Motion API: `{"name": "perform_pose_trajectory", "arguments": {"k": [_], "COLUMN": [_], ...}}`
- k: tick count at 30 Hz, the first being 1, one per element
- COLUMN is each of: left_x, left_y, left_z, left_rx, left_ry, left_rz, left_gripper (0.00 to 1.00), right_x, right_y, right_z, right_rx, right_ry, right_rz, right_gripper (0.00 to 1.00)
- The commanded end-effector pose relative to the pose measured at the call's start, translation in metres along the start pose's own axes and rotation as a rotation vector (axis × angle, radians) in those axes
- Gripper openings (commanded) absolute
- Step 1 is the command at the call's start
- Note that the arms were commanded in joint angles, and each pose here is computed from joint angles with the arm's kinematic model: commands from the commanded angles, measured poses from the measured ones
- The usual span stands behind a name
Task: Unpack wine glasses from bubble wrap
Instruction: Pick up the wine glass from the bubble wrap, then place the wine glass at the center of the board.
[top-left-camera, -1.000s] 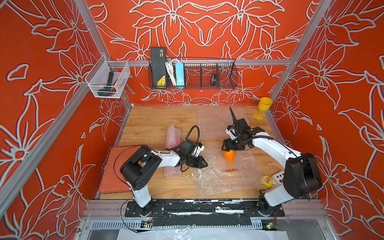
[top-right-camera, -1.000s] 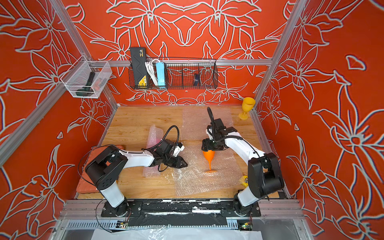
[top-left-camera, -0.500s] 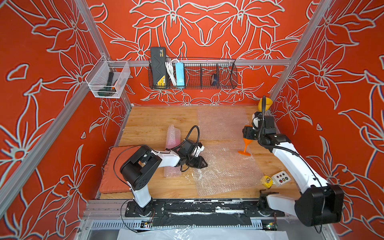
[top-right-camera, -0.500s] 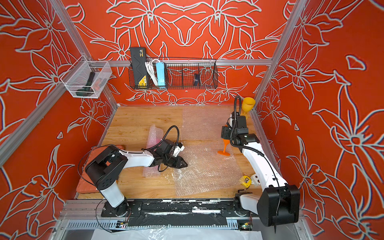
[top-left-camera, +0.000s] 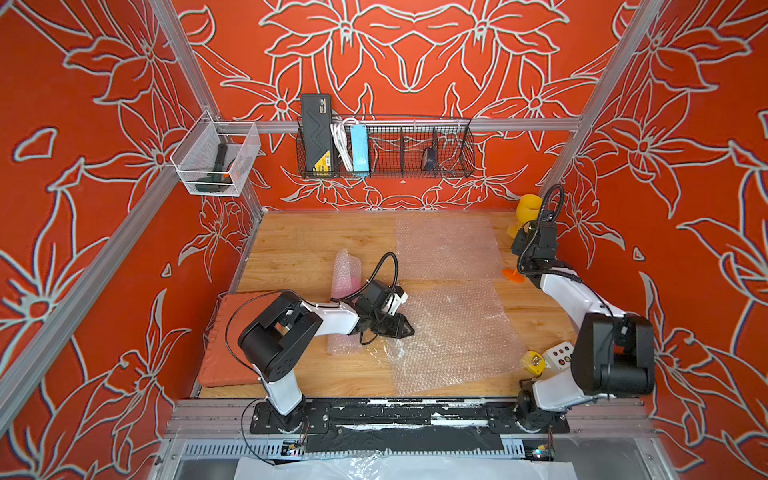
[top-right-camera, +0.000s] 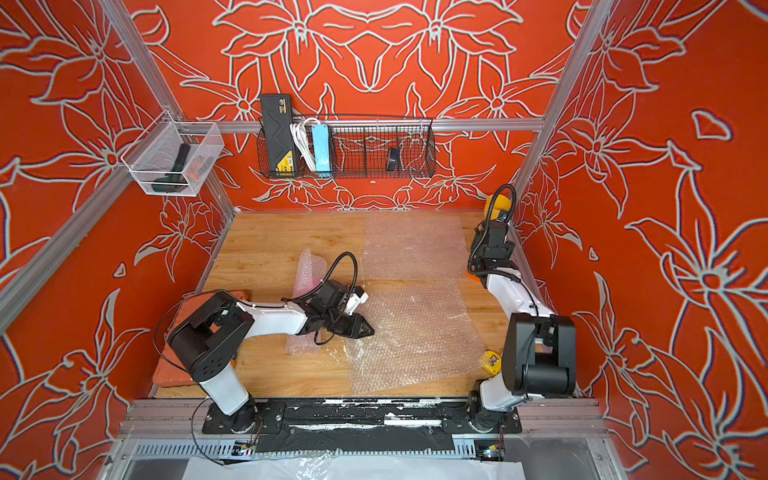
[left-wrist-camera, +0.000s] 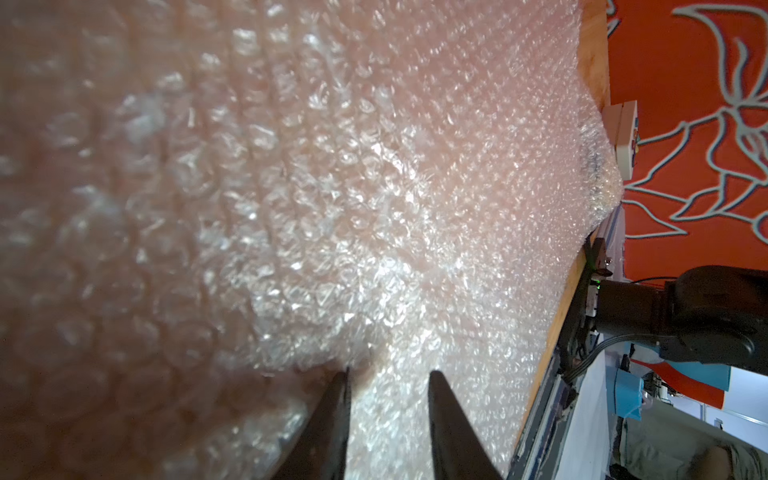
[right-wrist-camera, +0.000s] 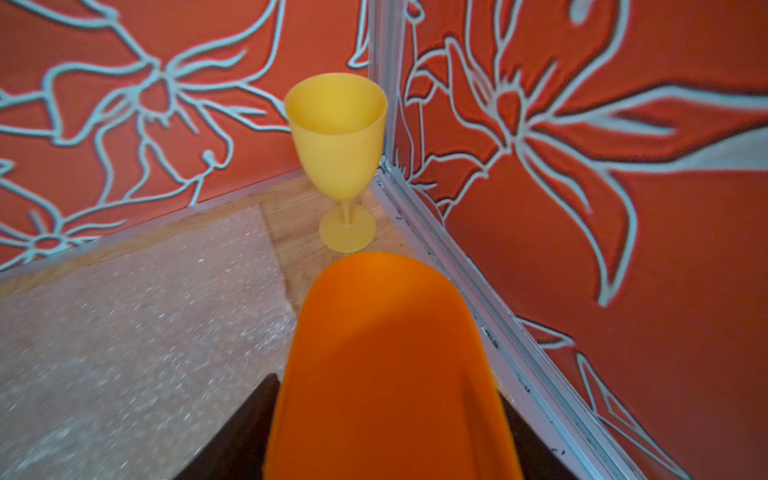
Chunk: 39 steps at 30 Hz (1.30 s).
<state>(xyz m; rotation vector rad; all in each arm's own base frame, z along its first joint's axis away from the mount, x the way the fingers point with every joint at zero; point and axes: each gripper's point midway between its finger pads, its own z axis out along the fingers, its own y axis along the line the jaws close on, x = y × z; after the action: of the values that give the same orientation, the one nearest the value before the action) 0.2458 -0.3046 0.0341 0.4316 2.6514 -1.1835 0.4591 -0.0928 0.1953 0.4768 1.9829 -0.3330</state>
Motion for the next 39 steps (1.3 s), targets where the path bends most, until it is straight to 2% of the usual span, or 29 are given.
{"name": "perform_pose_trajectory", "arguments": {"k": [1, 11, 17, 25, 39], "left_x": [0.001, 0.002, 0.003, 0.003, 0.003], "left_y": [-0.008, -0.009, -0.006, -0.005, -0.010], "left_z": [-0.004, -0.008, -0.008, -0.009, -0.020], "left_rx": [0.028, 0.021, 0.012, 0.004, -0.004], "left_ry": [-0.004, 0.006, 0.004, -0.001, -0.008], "left_rz": [0.033, 0.039, 0.024, 0.024, 0.041], "left_gripper": [0.32, 0.32, 0.32, 0.32, 0.32], "right_x": [-0.046, -0.066, -0.058, -0.037, 0.006], "right_y": [-0.012, -0.002, 0.009, 0.009, -0.007], "right_z": [0.019, 0.070, 0.096, 0.110, 0.096], "right_rx": [0.073, 0.090, 0.084, 0.080, 0.100], "right_ry": [-0.165, -0.296, -0.304, -0.280, -0.190], "right_rz": [0.051, -0.008, -0.063, -0.108, -0.077], "right_gripper": [0.63, 0.63, 0.63, 0.66, 0.93]}}
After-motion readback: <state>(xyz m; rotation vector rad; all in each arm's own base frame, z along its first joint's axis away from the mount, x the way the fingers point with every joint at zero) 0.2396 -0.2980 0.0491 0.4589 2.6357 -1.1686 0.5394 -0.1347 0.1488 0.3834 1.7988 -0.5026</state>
